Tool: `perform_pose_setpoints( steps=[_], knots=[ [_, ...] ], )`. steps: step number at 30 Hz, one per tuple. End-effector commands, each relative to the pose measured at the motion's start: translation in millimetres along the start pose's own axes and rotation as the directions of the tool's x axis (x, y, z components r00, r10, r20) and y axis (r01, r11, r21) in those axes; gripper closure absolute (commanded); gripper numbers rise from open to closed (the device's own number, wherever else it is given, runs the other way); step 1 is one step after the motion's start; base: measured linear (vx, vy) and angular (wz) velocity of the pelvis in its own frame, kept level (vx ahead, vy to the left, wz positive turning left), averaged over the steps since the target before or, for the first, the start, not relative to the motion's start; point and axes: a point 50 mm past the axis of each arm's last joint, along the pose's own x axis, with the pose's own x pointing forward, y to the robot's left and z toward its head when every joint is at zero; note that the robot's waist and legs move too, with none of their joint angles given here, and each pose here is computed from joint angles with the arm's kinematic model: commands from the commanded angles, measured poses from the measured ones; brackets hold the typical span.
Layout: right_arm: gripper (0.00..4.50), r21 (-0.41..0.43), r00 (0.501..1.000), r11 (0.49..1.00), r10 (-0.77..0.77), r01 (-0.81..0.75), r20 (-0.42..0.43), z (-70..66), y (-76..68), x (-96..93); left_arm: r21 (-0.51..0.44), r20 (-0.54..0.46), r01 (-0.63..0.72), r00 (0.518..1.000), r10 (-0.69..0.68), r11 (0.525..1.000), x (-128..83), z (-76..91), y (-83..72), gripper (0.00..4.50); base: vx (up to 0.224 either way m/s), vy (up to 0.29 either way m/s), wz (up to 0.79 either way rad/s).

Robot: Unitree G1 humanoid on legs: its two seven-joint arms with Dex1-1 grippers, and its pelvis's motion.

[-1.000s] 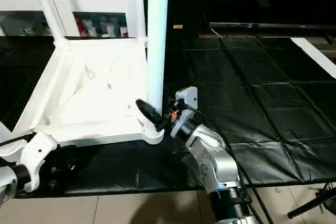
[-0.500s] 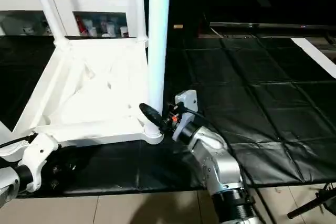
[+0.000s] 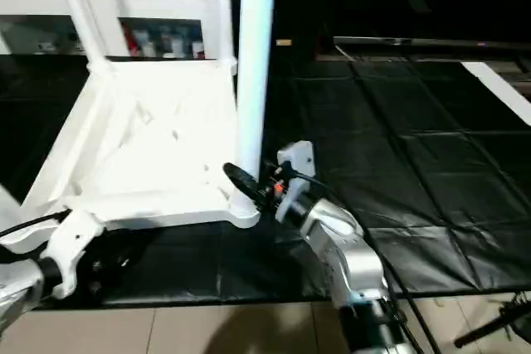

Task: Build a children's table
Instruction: Flip table

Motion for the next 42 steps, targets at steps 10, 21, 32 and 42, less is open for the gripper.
perform_pose_setpoints(
  steps=[10,21,32,42],
  knots=[
    [2.49,0.01,0.995,0.996,-0.085,0.085,0.056,10.7,-6.1,-27.8,0.057,0.067,0.003,0.998,-0.006,0.998,18.0,18.6,2.1,2.39,0.0,0.0,0.0],
    [2.51,-0.034,0.985,0.986,-0.163,0.165,0.046,18.0,-25.7,-42.2,0.076,0.125,0.029,0.991,-0.038,0.997,28.3,33.0,-3.2,2.39,0.0,0.0,0.0],
    [2.55,-0.06,0.975,0.974,-0.215,0.219,0.062,26.2,-36.1,-44.9,0.107,0.182,-0.01,0.983,-0.01,0.994,41.6,49.7,3.8,2.39,0.0,0.0,0.0],
    [2.56,-0.09,0.975,0.971,-0.221,0.22,-0.009,18.3,-40.9,-34.2,-0.01,0.322,-0.025,0.946,0.027,1.0,38.8,60.5,-3.9,2.39,0.0,0.0,0.0]
  ],
)
